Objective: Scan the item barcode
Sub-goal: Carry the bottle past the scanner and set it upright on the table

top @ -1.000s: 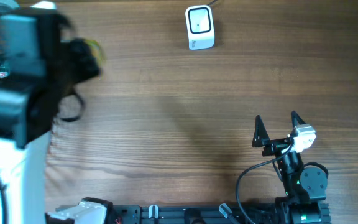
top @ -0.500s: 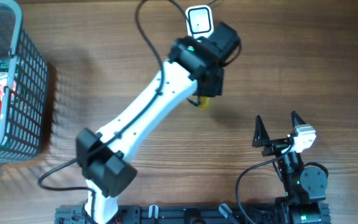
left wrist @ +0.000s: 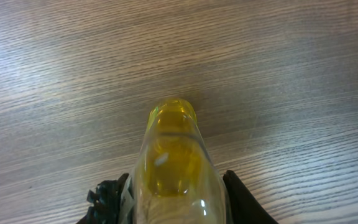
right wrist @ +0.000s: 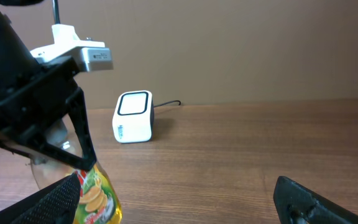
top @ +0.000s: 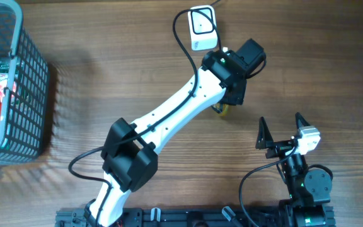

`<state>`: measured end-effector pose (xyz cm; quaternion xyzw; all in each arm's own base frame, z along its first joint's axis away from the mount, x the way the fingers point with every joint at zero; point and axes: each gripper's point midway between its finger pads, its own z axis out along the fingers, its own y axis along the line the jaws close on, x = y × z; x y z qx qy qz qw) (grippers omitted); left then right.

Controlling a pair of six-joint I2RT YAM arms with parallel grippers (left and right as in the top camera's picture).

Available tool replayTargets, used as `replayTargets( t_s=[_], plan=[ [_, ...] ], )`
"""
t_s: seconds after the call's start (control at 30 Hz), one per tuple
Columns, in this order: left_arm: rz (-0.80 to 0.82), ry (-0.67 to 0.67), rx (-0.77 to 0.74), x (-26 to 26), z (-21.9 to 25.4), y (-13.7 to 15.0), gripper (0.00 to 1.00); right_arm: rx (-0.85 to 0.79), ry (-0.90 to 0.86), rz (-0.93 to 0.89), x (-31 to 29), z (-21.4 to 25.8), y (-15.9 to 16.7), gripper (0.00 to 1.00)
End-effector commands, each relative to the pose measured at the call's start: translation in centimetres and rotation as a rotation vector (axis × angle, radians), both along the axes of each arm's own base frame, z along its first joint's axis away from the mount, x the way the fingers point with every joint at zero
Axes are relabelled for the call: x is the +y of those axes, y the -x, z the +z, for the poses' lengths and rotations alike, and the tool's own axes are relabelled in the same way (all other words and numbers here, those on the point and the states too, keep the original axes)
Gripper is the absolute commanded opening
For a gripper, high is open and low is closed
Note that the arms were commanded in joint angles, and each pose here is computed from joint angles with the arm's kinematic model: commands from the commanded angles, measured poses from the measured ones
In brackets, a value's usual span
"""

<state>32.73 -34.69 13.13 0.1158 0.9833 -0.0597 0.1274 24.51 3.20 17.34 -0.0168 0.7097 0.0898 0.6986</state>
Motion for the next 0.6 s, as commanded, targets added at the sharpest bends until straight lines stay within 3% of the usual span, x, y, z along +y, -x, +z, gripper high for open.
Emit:
replayTargets(
  t_s=[0.0, 0.17, 0.23, 0.5, 0.57],
  plan=[
    [0.005, -0.03, -0.003, 0.3, -1.4, -0.1, 0.3, -0.007, -0.005, -0.002, 0.0, 0.1, 0.0, 1.0],
    [0.001, -0.053, 0.018, 0.6, -3.3, 0.5, 0.31, -0.007, -0.005, -0.002, 0.0, 0.1, 0.0, 1.0],
    [0.0, -0.054, 0.019, 0.6, -3.7, 0.5, 0.36, -0.007, -0.004, -0.002, 0.0, 0.1, 0.0, 1.0],
    [-0.024, -0.019, 0.037, 0.1, -3.1, 0.9, 1.0, -0.007, -0.005, -0.002, 0.0, 0.1, 0.0, 1.0],
    [-0.05, -0.003, 0.01, 0.0, -1.8, 0.4, 1.0, -0.007, -0.004, -0.002, 0.0, 0.1, 0.0, 1.0]
  ],
)
